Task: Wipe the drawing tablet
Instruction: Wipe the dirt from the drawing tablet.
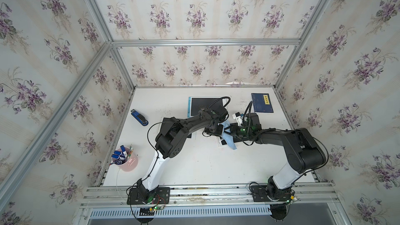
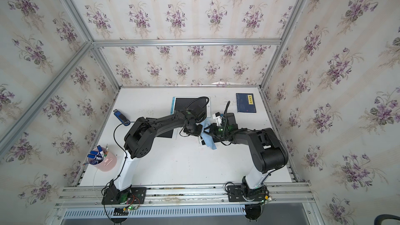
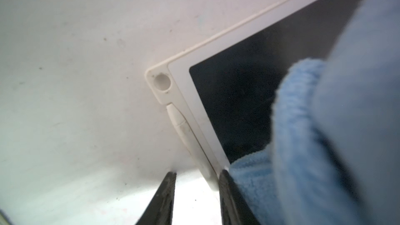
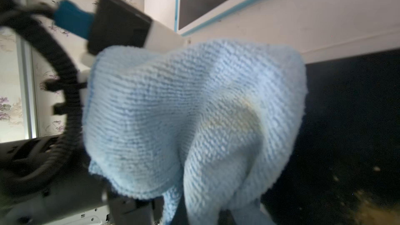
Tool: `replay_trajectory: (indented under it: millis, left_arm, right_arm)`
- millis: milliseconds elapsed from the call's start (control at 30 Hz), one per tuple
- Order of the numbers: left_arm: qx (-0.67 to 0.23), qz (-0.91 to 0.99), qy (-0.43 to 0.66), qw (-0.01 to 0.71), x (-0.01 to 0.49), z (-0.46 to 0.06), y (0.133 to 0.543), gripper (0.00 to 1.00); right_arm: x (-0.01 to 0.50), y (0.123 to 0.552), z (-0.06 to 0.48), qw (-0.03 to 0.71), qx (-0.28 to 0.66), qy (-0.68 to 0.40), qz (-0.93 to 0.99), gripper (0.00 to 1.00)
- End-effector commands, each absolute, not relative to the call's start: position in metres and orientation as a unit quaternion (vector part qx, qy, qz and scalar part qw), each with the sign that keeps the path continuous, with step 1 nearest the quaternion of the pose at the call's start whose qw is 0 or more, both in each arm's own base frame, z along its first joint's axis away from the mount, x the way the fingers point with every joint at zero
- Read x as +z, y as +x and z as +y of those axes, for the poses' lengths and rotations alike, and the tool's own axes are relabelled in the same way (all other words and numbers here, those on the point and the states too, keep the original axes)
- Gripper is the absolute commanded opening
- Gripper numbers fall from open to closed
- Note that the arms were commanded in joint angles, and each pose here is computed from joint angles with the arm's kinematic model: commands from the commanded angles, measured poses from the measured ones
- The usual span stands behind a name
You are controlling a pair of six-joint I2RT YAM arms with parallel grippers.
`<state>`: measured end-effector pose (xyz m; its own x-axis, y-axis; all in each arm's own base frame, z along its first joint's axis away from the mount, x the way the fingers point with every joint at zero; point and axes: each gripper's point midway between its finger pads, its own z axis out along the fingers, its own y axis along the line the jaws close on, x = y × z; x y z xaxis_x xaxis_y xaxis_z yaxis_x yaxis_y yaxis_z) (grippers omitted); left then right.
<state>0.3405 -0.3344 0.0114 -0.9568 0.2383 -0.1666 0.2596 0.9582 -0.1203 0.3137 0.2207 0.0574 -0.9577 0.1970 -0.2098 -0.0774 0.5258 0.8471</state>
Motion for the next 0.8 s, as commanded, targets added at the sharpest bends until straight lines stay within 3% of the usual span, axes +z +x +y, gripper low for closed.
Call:
replay_trajectory:
  millis: [0,433,767]
  left_arm:
    - [-0.024,0.991,0.125,0.03,-0.01,-0.313,0.32,0.36]
    - [-0.017,0.991,0.131,0.025,-0.016,-0.308,0.316,0.34]
    - [-0.02,0.991,0.134,0.025,-0.018,-0.308,0.314,0.34]
  right_arm:
    - [0.043,0.317,0.214,0.146,0.457,0.042,0.876,0.0]
    - [0.003,0.328,0.171,0.156,0.293,0.066,0.941,0.0]
    - [-0.016,0.325,0.152,0.147,0.233,0.084,0.958,0.0]
